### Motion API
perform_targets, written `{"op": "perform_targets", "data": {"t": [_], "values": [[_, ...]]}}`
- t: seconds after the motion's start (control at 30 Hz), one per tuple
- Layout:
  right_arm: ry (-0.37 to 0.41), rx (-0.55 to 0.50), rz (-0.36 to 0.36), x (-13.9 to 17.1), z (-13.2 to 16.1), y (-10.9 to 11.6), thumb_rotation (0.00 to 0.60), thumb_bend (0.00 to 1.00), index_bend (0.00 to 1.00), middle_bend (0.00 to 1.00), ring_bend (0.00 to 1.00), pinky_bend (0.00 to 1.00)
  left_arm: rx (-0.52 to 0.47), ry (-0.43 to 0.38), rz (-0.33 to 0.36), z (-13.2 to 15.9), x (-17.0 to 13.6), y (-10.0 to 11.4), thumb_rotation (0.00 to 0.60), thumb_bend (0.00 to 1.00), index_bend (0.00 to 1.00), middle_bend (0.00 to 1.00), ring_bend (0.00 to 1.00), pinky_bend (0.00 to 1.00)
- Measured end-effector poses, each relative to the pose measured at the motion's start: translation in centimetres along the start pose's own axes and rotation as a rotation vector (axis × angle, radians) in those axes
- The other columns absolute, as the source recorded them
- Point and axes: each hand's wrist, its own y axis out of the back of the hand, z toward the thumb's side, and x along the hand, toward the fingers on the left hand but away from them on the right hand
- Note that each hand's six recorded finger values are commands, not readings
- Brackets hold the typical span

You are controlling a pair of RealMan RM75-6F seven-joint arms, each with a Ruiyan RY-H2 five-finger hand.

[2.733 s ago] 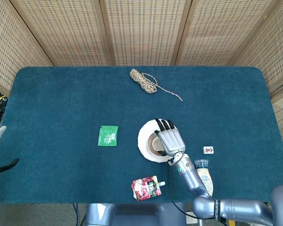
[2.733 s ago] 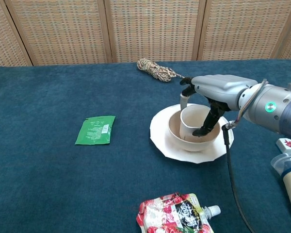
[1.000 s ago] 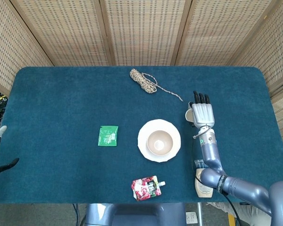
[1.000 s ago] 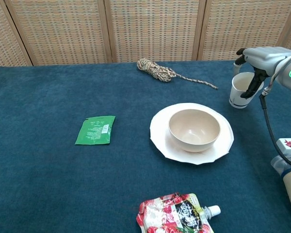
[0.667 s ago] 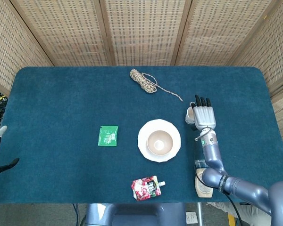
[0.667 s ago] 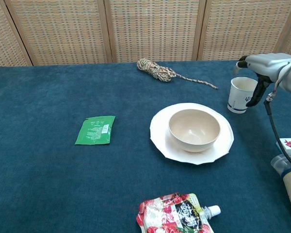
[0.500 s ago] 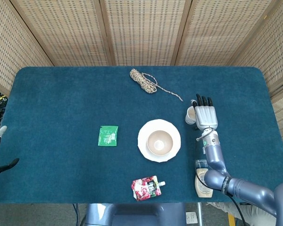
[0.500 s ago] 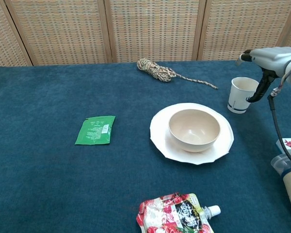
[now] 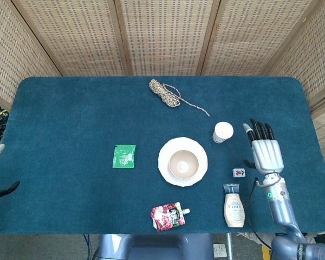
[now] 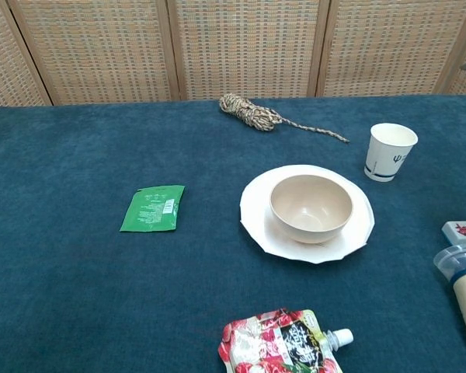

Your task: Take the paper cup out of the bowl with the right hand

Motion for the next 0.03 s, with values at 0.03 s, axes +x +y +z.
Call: {"op": "perform_targets", "data": {"t": [0.03], "values": [[0.004,-0.011,-0.001,0.92,-0.37,-0.13,0.600,0.21,0.09,0.00,0.00,0.00,0.001,-0.001,0.000,0.03,-0.03,-0.03,0.600,0.00,0.00,0.00,0.00,0.00]]}}
